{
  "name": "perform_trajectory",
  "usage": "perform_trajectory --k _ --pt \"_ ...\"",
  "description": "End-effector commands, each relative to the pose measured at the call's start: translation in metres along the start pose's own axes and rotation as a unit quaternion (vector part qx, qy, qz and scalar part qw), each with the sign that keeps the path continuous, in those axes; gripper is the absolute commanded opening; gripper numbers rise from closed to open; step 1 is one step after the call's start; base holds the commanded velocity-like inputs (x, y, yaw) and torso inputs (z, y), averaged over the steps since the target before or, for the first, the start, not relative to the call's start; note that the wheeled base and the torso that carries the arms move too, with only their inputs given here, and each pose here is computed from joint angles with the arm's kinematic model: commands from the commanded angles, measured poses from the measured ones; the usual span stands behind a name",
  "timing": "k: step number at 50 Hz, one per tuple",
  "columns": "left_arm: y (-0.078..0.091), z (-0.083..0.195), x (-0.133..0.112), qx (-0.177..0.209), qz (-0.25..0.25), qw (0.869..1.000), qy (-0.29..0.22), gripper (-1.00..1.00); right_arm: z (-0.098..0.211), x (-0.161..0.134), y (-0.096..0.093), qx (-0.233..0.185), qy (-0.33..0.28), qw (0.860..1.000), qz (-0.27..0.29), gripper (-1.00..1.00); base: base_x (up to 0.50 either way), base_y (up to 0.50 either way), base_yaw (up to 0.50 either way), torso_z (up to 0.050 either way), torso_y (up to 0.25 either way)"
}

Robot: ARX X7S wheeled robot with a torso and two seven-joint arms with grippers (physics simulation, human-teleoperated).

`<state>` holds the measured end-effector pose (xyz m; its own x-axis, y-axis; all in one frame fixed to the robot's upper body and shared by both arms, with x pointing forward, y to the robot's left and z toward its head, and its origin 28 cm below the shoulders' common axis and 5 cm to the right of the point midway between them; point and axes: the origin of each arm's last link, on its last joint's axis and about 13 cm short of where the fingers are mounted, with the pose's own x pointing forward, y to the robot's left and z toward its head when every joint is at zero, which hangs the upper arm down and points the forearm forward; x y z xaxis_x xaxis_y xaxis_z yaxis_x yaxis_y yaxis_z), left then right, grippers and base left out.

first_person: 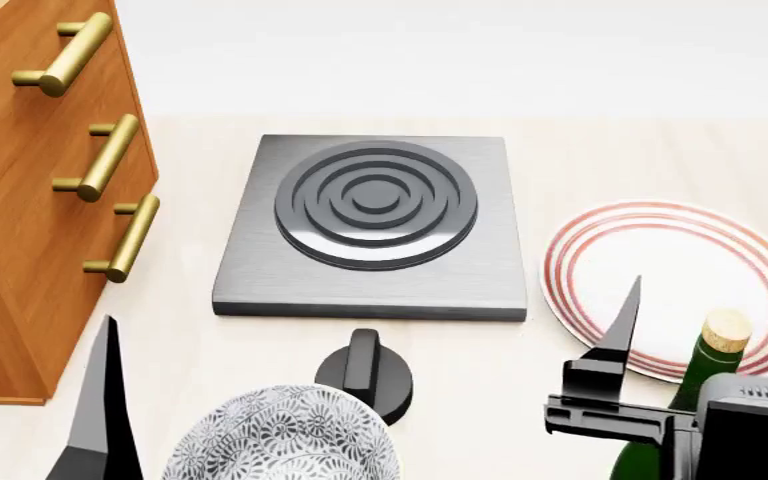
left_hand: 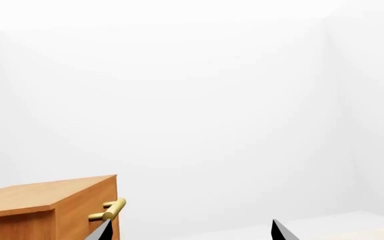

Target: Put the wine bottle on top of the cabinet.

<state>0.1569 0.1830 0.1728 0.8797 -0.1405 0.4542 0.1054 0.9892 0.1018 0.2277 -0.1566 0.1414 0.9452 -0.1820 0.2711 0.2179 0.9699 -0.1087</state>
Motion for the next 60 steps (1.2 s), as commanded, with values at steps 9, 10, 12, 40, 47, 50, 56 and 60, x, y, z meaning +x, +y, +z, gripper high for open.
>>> perform_trajectory --k 9,10,12,40,47,50,56,60 --pt "0.001 0.000 0.000 0.001 0.002 1.000 0.001 1.00 -0.022 -0.002 -0.005 -0.001 0.031 0.999 -0.009 1.00 0.00 0.00 0.00 0.000 0.000" --pt "0.001 0.000 0.000 0.001 0.002 1.000 0.001 1.00 -0.021 -0.002 -0.005 -0.001 0.031 0.999 -0.010 1.00 0.00 0.00 0.00 0.000 0.000" --pt "0.001 -0.001 0.000 0.002 0.002 1.000 0.001 1.00 -0.021 -0.002 -0.005 -0.001 0.031 0.999 -0.010 1.00 0.00 0.00 0.00 0.000 0.000" --pt "0.001 -0.002 -0.001 0.002 0.003 1.000 0.006 1.00 -0.026 -0.005 -0.005 0.017 0.037 0.999 -0.020 -1.00 0.00 0.00 0.00 0.000 0.000" --pt "0.001 -0.003 -0.001 0.002 0.004 1.000 0.006 1.00 -0.027 -0.006 -0.004 0.018 0.039 0.999 -0.019 -1.00 0.00 0.00 0.00 0.000 0.000" --pt "0.001 -0.002 -0.001 0.002 0.004 1.000 0.006 1.00 -0.027 -0.005 -0.004 0.018 0.041 0.999 -0.018 -1.00 0.00 0.00 0.00 0.000 0.000" --pt "0.001 -0.002 0.000 0.002 0.004 1.000 0.006 1.00 -0.021 -0.004 -0.006 0.015 0.036 0.999 -0.018 -1.00 0.00 0.00 0.00 0.000 0.000" --pt "0.000 -0.005 0.000 0.001 0.002 1.000 0.008 1.00 -0.018 -0.001 -0.007 0.015 0.032 0.999 -0.020 -1.00 0.00 0.00 0.00 0.000 0.000"
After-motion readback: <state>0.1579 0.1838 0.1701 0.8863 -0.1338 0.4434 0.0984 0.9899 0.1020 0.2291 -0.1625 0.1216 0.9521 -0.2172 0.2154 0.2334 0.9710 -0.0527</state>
